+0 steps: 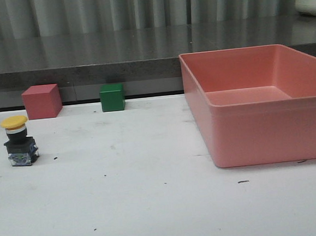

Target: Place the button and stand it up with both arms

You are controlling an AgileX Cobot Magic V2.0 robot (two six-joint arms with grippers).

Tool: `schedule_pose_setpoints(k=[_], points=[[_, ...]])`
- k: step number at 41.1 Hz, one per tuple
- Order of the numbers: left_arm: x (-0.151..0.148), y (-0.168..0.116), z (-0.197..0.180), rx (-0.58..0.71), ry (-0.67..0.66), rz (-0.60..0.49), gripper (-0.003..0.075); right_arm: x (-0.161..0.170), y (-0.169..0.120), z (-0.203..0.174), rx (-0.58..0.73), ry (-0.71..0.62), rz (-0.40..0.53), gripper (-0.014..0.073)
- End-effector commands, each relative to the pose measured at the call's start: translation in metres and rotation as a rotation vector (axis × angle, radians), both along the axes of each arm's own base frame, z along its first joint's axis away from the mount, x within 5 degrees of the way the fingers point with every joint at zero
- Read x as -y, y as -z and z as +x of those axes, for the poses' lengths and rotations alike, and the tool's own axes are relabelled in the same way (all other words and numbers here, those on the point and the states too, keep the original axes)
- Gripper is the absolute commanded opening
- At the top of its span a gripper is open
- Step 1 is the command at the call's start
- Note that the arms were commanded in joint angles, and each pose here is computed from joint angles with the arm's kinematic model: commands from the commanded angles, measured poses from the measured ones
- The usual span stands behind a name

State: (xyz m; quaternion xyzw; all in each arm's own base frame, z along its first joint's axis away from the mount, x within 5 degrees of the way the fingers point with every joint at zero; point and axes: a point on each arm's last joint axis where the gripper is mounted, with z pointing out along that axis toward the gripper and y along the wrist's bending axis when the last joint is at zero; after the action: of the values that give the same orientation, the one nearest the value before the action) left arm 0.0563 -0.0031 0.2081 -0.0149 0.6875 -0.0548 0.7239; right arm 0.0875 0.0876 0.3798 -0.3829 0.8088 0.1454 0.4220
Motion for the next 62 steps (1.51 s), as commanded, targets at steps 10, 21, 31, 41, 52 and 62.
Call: schedule_pose_setpoints(k=[10, 21, 31, 41, 52, 62], points=[[-0.0010, -0.0040, -0.0019, 0.093, -0.011, -0.015, -0.0020, -0.0003, -0.0131, 0.0006, 0.068, -0.004, 0.060, -0.0069], [-0.0006, -0.0038, -0.0019, 0.093, -0.011, 0.038, -0.0020, -0.0003, -0.0131, 0.0006, 0.068, -0.003, 0.060, -0.0069], [-0.0006, -0.0038, -0.0019, 0.092, -0.007, 0.001, -0.0020, -0.0003, -0.0131, 0.0006, 0.068, -0.003, 0.060, -0.0069], [-0.0006, -0.0039, -0.0020, 0.093, -0.006, -0.010, -0.0020, -0.0003, -0.0131, 0.0006, 0.068, -0.003, 0.060, -0.0069], [-0.0006, -0.0039, -0.0020, 0.093, -0.006, -0.010, -0.0020, -0.0003, -0.0131, 0.0006, 0.068, -0.003, 0.060, -0.0069], [-0.0006, -0.0039, -0.0020, 0.093, -0.006, -0.010, -0.0020, -0.0003, -0.0131, 0.0006, 0.068, -0.003, 0.060, -0.0069]])
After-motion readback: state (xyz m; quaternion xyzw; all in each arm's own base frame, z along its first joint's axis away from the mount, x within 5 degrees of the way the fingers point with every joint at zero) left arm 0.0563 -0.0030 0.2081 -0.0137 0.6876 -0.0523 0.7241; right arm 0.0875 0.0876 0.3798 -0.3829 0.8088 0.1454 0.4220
